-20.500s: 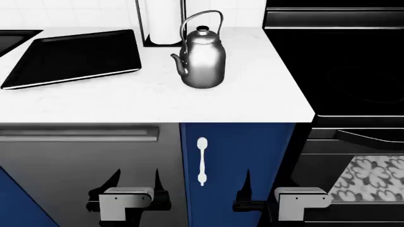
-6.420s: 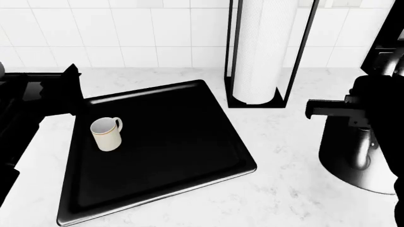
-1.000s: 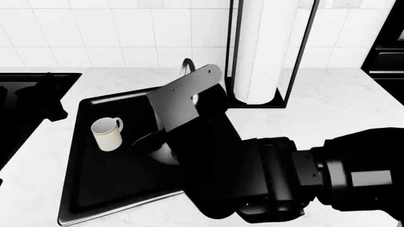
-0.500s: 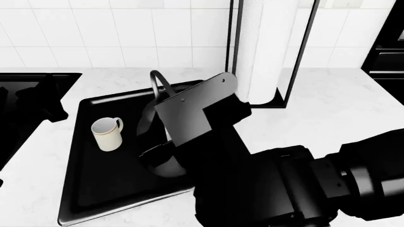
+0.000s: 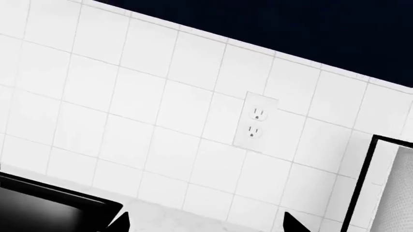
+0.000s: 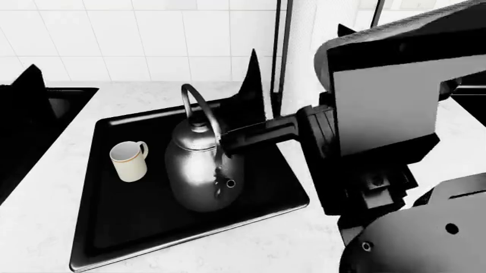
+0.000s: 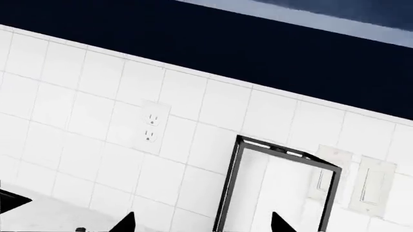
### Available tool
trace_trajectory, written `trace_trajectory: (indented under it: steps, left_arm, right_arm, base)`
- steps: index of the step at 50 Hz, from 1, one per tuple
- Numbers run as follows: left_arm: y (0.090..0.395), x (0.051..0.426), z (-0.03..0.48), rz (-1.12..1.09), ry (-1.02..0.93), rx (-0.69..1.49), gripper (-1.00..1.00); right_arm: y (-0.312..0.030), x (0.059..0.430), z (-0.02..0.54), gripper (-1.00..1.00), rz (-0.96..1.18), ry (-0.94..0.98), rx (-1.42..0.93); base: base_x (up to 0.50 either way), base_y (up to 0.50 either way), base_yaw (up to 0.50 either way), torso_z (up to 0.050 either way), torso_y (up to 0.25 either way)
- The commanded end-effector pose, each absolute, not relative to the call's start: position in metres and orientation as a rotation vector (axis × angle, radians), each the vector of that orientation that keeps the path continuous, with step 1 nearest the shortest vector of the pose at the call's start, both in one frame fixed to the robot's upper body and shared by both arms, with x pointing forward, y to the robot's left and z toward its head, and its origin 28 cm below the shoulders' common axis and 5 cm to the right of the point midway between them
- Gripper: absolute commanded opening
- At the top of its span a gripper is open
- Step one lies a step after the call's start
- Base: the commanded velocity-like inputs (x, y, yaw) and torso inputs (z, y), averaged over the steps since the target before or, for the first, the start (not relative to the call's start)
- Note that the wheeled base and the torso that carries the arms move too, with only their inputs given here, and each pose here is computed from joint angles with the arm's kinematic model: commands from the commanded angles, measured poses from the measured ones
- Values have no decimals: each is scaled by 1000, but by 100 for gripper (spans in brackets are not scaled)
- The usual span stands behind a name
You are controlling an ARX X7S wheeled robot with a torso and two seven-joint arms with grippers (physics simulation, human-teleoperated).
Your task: Pick the kettle from the counter and place it on the tray. Then pick the mug from the cabinet and place it on the tray. Then close the cabinet doors.
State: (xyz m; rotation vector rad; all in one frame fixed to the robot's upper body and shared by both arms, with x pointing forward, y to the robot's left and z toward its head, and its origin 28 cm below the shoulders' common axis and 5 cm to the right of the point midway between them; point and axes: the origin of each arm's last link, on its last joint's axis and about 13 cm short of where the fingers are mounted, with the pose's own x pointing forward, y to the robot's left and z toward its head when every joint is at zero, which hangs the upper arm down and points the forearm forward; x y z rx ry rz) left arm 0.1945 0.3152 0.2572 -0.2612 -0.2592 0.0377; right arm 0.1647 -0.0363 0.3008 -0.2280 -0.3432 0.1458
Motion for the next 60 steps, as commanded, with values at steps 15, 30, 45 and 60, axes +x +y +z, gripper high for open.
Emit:
trace_trajectory:
  steps: [15, 30, 45, 60]
  left_arm:
    - [280, 108, 339, 63, -866, -131, 100]
    - [279, 90, 344, 85, -950, -121, 100]
    - [278, 89, 343, 75, -945, -123, 100]
    - [278, 90, 340, 71, -934, -120, 100]
  right_arm:
    - [-103, 120, 304, 100, 33, -398, -445]
    - [-138, 98, 322, 100, -121, -725, -167]
    - [-140, 98, 321, 100, -145, -719, -182]
    - [-141, 101, 316, 100, -149, -707, -173]
  base:
    - [0, 0, 0, 0, 0]
    - [0, 0, 0, 0, 0]
    - [-1, 352, 0, 0, 0]
    - [-1, 500, 0, 0, 0]
